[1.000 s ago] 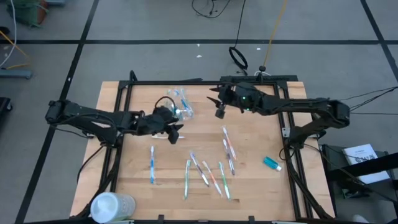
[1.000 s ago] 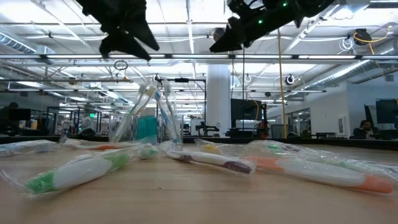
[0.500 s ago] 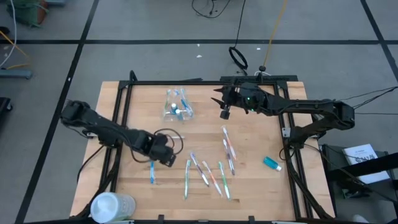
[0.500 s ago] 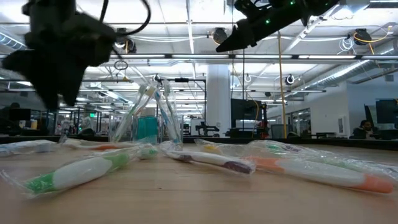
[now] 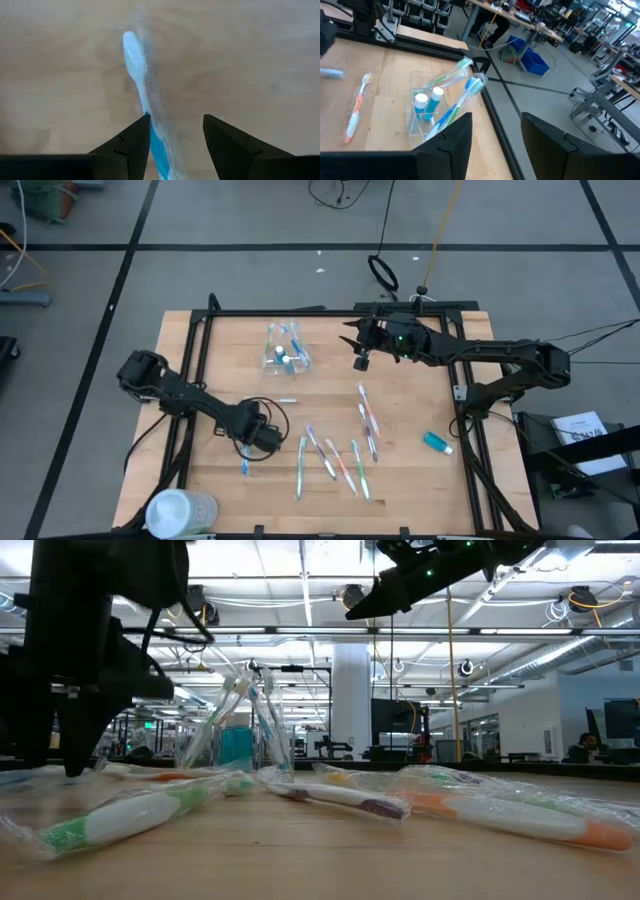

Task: Pick & Place toothbrushing station
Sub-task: Put the blue toothbrush into the transparent organizer, then put the violet toothbrush into the transparent organizer

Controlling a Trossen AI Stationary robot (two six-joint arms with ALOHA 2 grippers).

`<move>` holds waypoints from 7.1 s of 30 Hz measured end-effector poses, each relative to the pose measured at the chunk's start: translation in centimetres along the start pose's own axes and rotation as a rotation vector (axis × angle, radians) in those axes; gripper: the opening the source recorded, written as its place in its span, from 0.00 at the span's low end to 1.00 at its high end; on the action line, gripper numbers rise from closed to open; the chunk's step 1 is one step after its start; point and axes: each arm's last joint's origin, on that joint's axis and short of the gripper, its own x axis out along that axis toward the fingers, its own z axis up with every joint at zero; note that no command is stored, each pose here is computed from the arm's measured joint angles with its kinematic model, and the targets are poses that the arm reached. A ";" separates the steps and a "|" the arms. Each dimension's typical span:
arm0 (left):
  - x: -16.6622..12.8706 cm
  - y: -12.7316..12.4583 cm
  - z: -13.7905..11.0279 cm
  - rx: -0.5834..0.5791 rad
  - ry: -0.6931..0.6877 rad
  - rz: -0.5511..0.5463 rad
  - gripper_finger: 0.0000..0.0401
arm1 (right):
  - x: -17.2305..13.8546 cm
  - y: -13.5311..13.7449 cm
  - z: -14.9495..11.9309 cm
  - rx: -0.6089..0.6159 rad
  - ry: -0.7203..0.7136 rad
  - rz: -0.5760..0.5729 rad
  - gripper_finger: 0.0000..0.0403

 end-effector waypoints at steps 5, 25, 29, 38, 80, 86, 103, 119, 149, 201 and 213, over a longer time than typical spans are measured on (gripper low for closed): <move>0.8 0.2 1.0 -0.024 0.003 0.119 0.47 | 0.0 0.0 0.0 -0.035 -0.004 -0.002 0.40; 0.8 0.5 2.4 -0.032 -0.019 0.171 0.47 | 0.0 0.0 0.0 -0.046 -0.003 -0.001 0.40; 1.1 0.7 2.1 -0.042 -0.025 0.175 0.46 | 0.0 0.0 0.0 -0.046 -0.003 -0.001 0.40; 2.2 1.3 1.7 -0.048 -0.003 0.181 0.22 | 0.0 0.0 0.0 -0.046 -0.003 -0.001 0.40; -7.7 1.0 13.7 -0.156 -1.290 -0.004 0.02 | -0.4 1.0 -2.6 0.203 0.284 0.081 0.40; -3.7 0.3 13.5 -0.151 -1.231 -0.094 0.01 | -0.9 1.6 -3.7 0.244 0.416 0.106 0.40; -0.9 -0.1 13.1 0.133 -1.085 -0.134 0.09 | -2.4 6.6 -5.0 0.227 0.515 0.250 0.40; -1.2 -0.5 13.1 0.233 -1.092 -0.115 0.32 | -2.3 7.4 -4.2 0.226 0.436 0.271 0.40; -6.9 0.5 13.4 0.287 -1.158 -0.209 0.37 | -5.1 12.6 -11.4 0.781 0.669 0.389 0.36; -7.0 0.5 13.3 0.277 -1.149 -0.234 0.37 | 0.1 9.3 -7.8 0.782 -0.341 0.333 0.04; -7.9 0.3 13.6 0.322 -1.266 -0.112 0.37 | 2.8 4.7 -2.9 0.462 -0.584 0.019 0.04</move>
